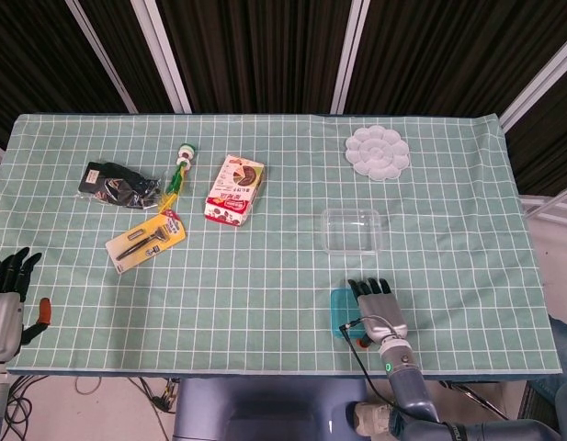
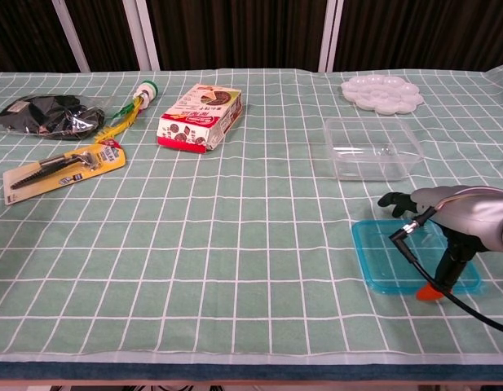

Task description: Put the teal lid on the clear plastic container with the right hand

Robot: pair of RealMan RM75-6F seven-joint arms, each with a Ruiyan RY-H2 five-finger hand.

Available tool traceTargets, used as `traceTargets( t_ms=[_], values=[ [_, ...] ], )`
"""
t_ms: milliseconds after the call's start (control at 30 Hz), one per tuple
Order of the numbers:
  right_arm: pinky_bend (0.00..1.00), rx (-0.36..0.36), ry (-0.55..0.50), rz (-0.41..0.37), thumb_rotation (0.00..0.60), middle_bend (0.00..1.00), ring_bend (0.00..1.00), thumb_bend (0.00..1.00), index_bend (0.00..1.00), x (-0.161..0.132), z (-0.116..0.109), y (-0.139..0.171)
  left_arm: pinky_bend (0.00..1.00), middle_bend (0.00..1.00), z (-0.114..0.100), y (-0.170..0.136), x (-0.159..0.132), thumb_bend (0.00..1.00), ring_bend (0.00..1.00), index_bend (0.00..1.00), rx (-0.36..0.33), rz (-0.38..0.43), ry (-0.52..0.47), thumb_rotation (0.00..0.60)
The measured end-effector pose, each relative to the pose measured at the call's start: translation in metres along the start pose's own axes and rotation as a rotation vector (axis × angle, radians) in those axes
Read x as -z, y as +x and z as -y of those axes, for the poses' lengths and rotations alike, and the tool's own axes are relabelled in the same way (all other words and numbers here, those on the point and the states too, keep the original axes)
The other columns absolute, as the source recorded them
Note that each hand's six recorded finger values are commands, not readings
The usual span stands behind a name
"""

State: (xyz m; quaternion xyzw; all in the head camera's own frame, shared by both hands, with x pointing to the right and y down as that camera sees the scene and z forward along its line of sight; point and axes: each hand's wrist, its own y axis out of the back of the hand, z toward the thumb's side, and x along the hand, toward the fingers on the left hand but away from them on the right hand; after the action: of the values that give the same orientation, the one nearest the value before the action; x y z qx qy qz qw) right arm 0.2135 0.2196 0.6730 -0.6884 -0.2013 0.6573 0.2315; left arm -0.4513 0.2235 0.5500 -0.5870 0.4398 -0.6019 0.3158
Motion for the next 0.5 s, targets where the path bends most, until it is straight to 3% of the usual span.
traceTargets(
  t_ms=[500],
  values=[
    [0.00,-0.009,0.005,0.002,0.600,0.17,0.00,0.15,0.00,0.0005,0.0053,-0.0025,0.00,0.00,-0.0003,0.0003,0.0005,0.54,0.00,0.09,0.002,-0.003,-0.003,0.600]
  ],
)
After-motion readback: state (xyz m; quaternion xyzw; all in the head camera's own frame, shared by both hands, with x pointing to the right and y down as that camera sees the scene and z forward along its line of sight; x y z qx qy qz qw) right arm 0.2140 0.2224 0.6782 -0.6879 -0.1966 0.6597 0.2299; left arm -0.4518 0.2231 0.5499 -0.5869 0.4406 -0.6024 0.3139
